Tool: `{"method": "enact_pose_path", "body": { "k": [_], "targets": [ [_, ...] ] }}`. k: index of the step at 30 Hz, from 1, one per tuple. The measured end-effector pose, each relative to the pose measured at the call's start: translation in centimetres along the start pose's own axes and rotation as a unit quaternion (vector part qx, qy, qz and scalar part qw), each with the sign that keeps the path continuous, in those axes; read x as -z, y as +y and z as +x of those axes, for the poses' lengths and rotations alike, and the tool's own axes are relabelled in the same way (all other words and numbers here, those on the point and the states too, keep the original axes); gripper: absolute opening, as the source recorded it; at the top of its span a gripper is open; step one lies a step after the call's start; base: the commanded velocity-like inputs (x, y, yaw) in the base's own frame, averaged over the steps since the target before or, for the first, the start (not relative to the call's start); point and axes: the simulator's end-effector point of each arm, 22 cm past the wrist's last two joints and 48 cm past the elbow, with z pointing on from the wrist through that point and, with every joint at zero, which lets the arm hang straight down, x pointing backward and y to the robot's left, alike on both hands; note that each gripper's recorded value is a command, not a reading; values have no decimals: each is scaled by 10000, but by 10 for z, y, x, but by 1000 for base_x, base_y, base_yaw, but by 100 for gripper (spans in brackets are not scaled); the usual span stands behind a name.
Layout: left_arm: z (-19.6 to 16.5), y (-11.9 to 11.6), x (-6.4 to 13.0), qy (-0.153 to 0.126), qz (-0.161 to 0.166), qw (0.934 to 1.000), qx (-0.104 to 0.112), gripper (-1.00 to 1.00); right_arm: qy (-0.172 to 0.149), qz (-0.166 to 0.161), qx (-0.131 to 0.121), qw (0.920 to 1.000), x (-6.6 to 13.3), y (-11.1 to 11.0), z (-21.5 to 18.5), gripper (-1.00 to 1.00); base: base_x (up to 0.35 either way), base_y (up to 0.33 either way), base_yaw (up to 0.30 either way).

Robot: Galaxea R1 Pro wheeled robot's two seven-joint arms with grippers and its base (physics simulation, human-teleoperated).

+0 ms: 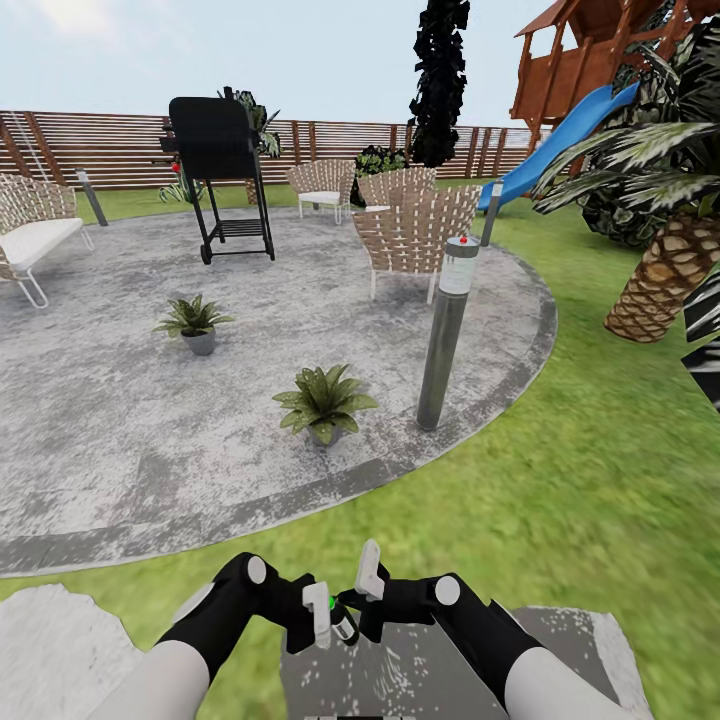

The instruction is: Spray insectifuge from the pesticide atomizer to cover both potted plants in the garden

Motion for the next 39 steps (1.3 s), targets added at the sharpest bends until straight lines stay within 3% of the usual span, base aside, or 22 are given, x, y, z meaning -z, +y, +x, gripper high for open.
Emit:
{"method": "enact_pose_path", "body": {
  "k": [14, 20, 26, 31, 32, 37, 39],
  "targets": [
    [-8, -1, -3, -60, 12, 10000, -11, -100, 2, 0, -1, 10000, 0, 0, 0, -100, 0, 0, 0],
    [6, -1, 0, 30, 13, 10000, 44, -100, 8, -3, 0, 10000, 0, 0, 1, -100, 0, 0, 0],
    [72, 13, 28, 491, -160, 9984, 230, -100, 10, -4, 0, 10000, 0, 0, 1, -100, 0, 0, 0],
    [152, 17, 65, 1041, -295, 9928, 505, -100, 31, -6, -2, 10000, 0, 1, 3, -100, 0, 0, 0],
    [166, 12, 69, 1137, -273, 9915, 579, -100, 41, -5, -5, 10000, 1, 0, 4, 100, 0, 0, 0],
    [220, -2, 89, 1495, -240, 9845, 881, -100, 117, 46, -31, 9999, 6, -4, 13, 100, 0, 0, 0],
    [236, 1, 87, 1603, -503, 9806, 1008, -100, 287, 279, -96, 9992, 17, -16, 33, 100, 0, 0, 0]
  ]
}}
